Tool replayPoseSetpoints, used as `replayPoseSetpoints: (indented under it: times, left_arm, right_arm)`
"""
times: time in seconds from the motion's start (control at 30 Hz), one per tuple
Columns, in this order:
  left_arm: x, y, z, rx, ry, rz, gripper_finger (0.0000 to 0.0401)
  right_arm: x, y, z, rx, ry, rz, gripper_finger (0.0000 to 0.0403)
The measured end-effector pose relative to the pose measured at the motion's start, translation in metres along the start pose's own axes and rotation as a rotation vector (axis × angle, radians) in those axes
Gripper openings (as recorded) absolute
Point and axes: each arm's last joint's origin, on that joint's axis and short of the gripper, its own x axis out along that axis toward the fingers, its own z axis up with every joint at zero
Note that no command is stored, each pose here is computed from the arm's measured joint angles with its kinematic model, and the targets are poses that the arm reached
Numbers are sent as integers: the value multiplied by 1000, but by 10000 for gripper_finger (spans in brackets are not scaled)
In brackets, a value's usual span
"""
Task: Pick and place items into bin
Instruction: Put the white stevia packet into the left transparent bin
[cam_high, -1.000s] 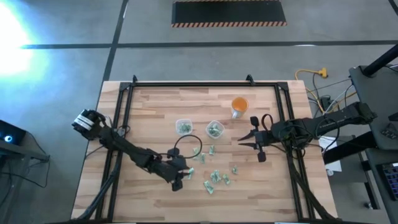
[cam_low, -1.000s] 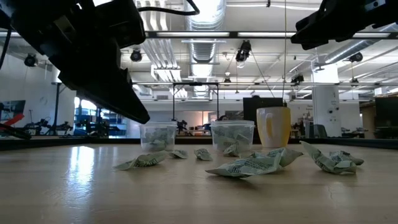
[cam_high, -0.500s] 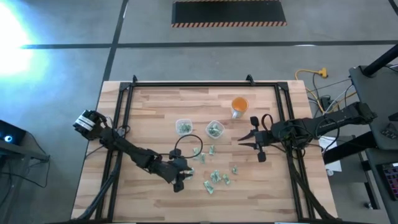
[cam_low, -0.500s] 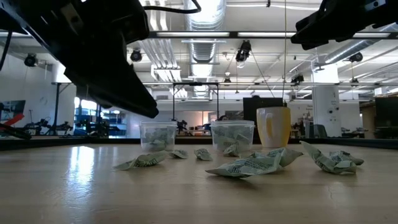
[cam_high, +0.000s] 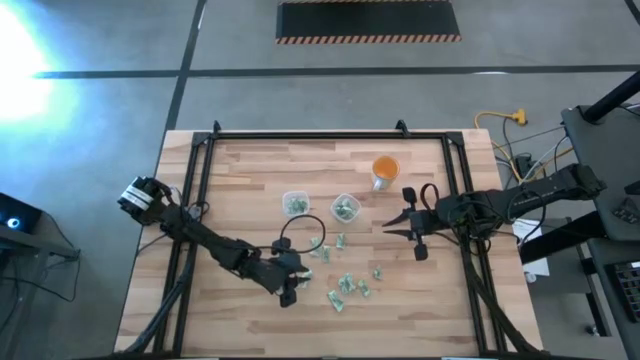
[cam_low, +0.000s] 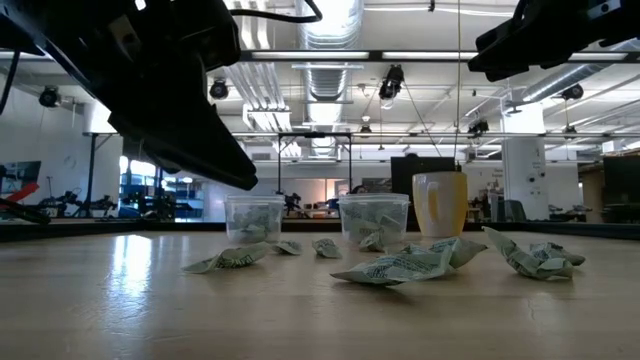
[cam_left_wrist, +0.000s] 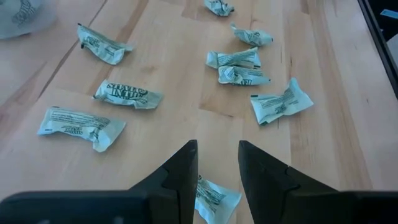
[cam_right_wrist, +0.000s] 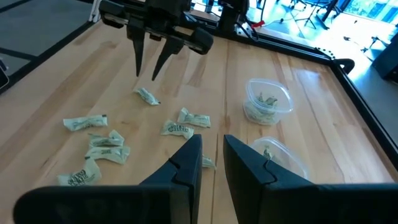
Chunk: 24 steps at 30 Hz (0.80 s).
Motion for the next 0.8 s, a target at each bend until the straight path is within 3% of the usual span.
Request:
replayPoseSetpoints:
  times: [0.2,0.53,0.8]
  left_arm:
    - [6,1,-7,20,28,17,104]
    - [13,3,-14,21,56,27,162]
    - [17,3,-19,25,85,15,167]
  right_arm:
    - [0,0,-1,-3,2,0,57]
    - [0,0,-3,-6,18,2,57]
    - [0,0,-3,-6,19,2,57]
